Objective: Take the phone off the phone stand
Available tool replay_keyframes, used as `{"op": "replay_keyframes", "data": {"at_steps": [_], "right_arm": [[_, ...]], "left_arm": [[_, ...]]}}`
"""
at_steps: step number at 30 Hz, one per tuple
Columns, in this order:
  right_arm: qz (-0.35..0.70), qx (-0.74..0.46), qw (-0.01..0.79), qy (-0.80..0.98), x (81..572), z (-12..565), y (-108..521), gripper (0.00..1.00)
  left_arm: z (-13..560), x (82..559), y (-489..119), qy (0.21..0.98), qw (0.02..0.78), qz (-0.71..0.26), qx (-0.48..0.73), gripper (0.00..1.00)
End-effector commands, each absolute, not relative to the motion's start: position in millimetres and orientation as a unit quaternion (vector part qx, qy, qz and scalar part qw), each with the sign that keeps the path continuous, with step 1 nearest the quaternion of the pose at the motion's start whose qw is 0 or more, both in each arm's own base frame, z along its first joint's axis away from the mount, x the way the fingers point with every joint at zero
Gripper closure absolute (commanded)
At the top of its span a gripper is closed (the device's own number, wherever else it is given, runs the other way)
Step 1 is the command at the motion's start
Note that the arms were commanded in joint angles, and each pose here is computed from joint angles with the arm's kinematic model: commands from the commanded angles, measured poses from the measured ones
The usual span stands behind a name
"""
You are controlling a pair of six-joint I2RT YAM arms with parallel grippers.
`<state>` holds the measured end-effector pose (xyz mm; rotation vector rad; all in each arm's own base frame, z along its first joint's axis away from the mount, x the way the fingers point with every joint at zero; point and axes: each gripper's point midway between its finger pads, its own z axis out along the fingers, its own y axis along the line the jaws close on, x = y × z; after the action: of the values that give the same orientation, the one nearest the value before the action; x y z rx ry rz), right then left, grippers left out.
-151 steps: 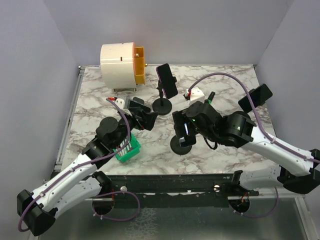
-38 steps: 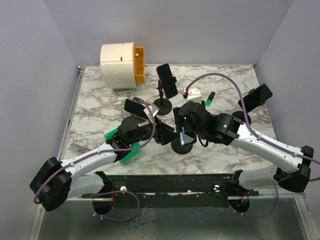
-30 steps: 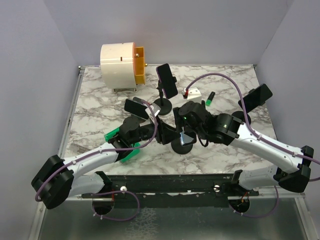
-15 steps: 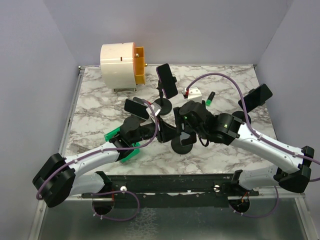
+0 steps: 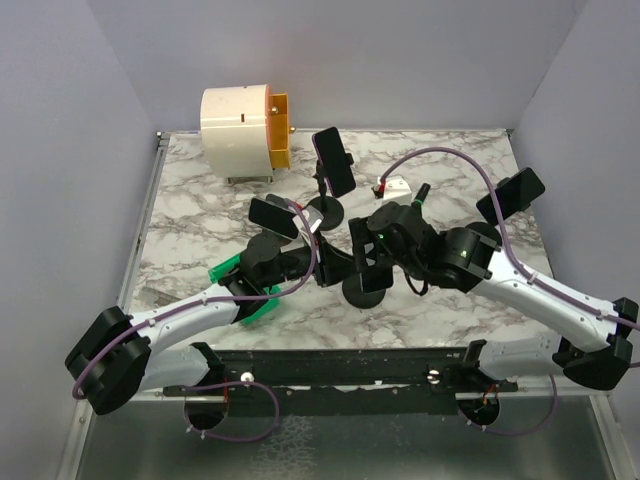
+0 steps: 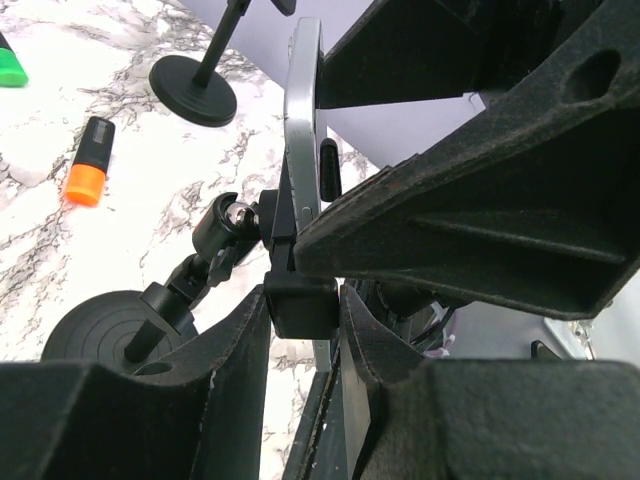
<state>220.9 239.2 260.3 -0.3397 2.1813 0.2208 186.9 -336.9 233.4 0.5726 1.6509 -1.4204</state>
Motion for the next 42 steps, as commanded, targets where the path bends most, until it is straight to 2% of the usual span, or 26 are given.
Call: {"op": "replay_keyframes", "data": {"at_steps": [1,7,15,30,42], "right_arm": [[0.088,-0.138,0.439,0.883,212.4,269.9,225.0,0.0],[0.062,-0.138,0.431,0.89,214.3,265.1,220.7,0.03],[0.087,-0.119,0.457,0.877,224.4,274.2,234.6,0.07],[0.098,-0.118,0.454,0.878,231.2,262.4,244.3,0.04],[0.081,-0.134,0.443,0.883,231.4,253.1,244.6,0.13]], "left_arm": [[240.6,187.8,-337.3,0.648,0.445,-0.575,0.226,1.0],[239.8,191.6,-337.3,0.658,0.438,-0.579,0.201,1.0],[236.8,189.7,-336.9,0.662,0.43,-0.582,0.195,1.0],[233.7,187.9,-332.5,0.664,0.433,-0.579,0.192,1.0],[236.7,187.2,-331.9,0.661,0.434,-0.581,0.191,1.0]]}}
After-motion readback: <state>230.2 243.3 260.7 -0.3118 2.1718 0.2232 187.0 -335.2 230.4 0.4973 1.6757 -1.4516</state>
